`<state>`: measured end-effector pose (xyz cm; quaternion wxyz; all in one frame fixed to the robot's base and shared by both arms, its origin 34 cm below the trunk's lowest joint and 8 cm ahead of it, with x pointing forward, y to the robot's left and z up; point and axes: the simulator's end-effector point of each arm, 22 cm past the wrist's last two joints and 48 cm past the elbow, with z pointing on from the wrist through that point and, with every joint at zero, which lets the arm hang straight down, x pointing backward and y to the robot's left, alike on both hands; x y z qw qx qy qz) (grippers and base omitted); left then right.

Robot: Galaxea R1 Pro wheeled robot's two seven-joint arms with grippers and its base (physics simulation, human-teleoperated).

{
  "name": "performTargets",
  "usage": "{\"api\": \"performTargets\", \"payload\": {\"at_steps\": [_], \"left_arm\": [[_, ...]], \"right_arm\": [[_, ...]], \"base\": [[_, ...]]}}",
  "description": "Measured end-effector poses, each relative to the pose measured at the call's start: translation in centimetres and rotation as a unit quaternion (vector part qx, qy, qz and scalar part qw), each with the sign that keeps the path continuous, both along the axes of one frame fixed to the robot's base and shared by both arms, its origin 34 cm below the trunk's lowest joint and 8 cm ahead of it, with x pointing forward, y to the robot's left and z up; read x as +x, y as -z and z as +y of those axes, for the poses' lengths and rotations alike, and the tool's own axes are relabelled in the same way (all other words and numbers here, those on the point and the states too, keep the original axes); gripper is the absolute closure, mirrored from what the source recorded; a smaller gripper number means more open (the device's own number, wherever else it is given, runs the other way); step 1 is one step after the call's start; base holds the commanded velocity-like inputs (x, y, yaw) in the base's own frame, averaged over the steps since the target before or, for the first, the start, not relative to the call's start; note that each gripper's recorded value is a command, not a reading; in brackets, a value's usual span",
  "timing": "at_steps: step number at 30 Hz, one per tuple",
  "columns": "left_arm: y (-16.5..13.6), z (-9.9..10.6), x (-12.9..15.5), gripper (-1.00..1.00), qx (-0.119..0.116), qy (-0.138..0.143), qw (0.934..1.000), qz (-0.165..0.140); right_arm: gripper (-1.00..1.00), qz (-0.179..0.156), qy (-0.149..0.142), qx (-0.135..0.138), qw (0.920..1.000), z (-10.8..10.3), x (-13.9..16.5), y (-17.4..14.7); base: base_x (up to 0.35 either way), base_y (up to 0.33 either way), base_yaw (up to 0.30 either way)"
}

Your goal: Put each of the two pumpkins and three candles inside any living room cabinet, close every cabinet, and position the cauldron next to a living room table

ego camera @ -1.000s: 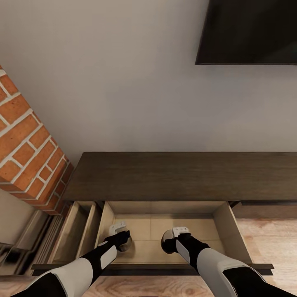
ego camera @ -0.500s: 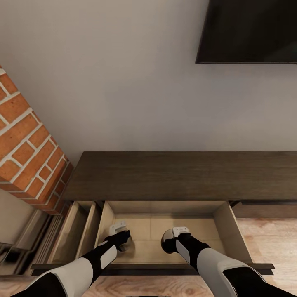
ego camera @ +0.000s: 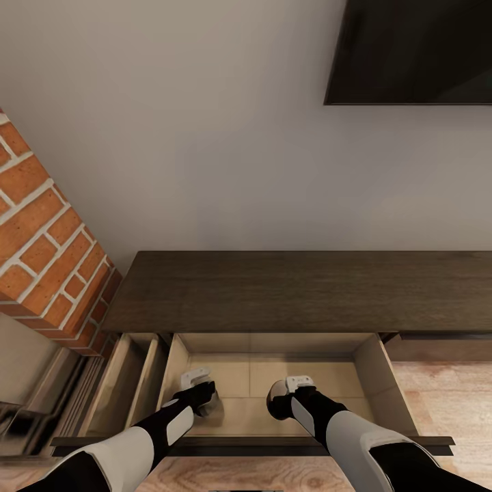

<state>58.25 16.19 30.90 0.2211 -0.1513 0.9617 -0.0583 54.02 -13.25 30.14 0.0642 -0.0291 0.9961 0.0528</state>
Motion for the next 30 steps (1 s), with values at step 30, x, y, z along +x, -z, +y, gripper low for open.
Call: {"api": "performTargets", "payload": {"at_steps": [30], "left_arm": [[3.0,0.5,-0.2,1.00,0.003,0.000,1.0000,-0.004]], "right_arm": [[1.00,-0.010,0.002,0.001,1.0000,0.3,0.4,2.8]], "base": [[0.000,0.000,0.000]]}}
